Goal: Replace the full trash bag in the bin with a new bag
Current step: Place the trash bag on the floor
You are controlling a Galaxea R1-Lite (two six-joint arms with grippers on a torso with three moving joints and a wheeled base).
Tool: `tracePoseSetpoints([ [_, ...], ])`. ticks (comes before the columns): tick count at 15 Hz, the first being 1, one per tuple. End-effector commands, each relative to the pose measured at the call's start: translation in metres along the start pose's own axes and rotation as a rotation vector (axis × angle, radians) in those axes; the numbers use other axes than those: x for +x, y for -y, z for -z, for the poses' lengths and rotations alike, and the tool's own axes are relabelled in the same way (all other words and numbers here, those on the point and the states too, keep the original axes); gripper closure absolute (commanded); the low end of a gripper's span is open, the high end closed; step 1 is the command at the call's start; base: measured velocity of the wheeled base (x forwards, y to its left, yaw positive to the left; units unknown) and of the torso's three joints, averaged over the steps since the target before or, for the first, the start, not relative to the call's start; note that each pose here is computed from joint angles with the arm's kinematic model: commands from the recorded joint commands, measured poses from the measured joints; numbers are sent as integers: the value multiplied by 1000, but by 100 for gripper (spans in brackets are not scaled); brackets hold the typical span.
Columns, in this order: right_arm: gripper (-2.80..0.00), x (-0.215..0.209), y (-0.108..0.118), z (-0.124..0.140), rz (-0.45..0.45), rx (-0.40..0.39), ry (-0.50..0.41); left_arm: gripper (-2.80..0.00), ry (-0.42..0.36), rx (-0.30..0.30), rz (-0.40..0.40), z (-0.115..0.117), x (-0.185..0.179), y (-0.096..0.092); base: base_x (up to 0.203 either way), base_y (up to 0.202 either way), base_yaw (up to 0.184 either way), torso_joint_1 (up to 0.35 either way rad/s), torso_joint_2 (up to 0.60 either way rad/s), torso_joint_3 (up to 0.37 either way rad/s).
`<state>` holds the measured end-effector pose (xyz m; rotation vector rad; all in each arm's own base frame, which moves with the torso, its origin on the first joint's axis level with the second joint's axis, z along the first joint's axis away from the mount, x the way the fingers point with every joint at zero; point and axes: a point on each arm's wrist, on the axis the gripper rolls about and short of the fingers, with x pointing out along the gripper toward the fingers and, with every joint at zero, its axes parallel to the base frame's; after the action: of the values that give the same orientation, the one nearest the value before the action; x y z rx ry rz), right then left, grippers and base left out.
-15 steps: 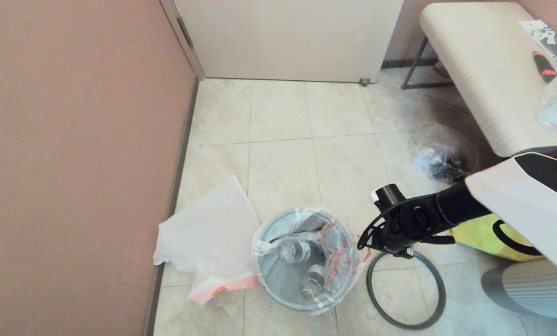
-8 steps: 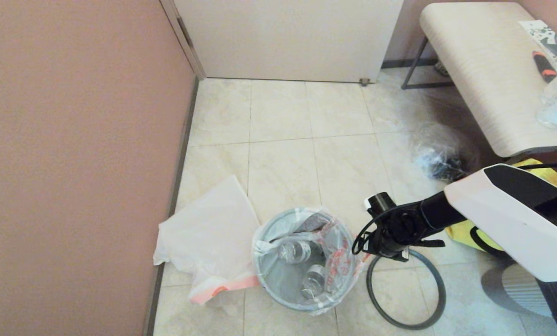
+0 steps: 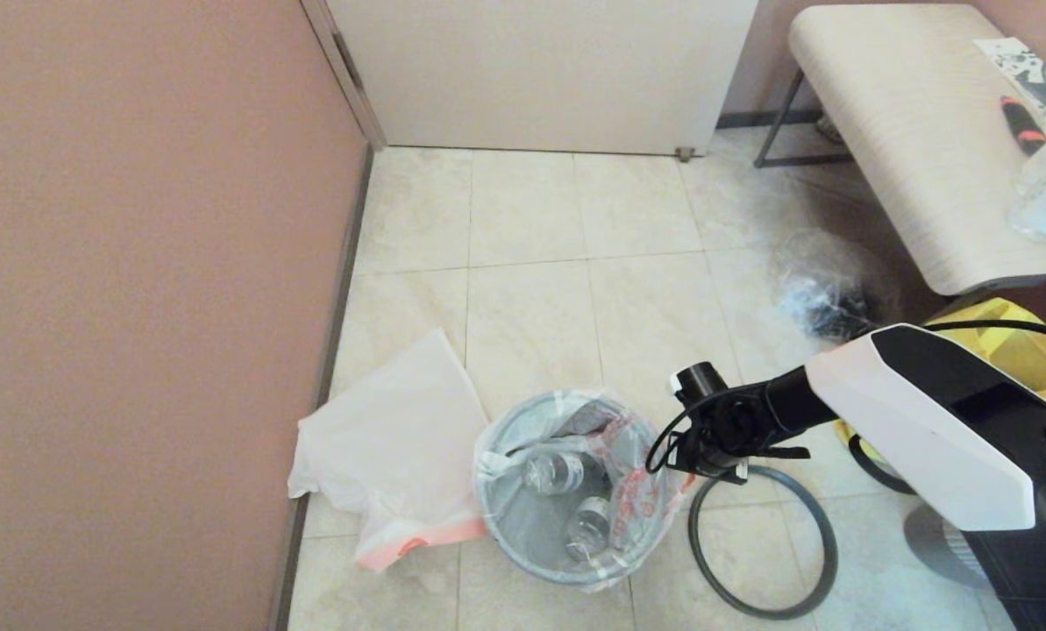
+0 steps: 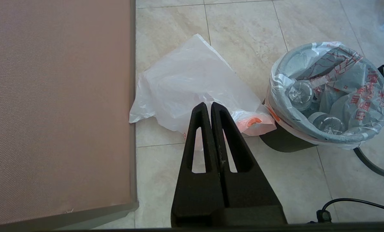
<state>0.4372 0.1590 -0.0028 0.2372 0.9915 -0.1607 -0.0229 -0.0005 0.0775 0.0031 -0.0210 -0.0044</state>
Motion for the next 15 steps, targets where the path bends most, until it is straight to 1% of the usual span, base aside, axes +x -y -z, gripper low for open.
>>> tracePoseSetpoints([
  [1,0,0,0,0,5,1,-6,0,-8,0,0,2,1,0,0,0,0,0,0,0],
  [4,0,-12,0,-5,9,-7,-20,0,-9,0,0,2,1,0,0,0,0,0,0,0],
  [7,0,-31,-1,-1,38,-28,-89,0,-9,0,0,2,1,0,0,0,0,0,0,0],
  [8,0,-39,0,-1,39,-18,-117,0,-9,0,0,2,1,0,0,0,0,0,0,0],
  [10,0,-59,2,-6,-26,34,-168,0,-12,2,6,2,1,0,0,0,0,0,0,0],
  [13,0,-75,4,0,-167,119,-317,0,-9,1,8,2,1,0,0,0,0,0,0,0],
  [15,0,-77,4,0,-216,144,-359,0,-9,1,8,2,1,0,0,0,0,0,0,0],
])
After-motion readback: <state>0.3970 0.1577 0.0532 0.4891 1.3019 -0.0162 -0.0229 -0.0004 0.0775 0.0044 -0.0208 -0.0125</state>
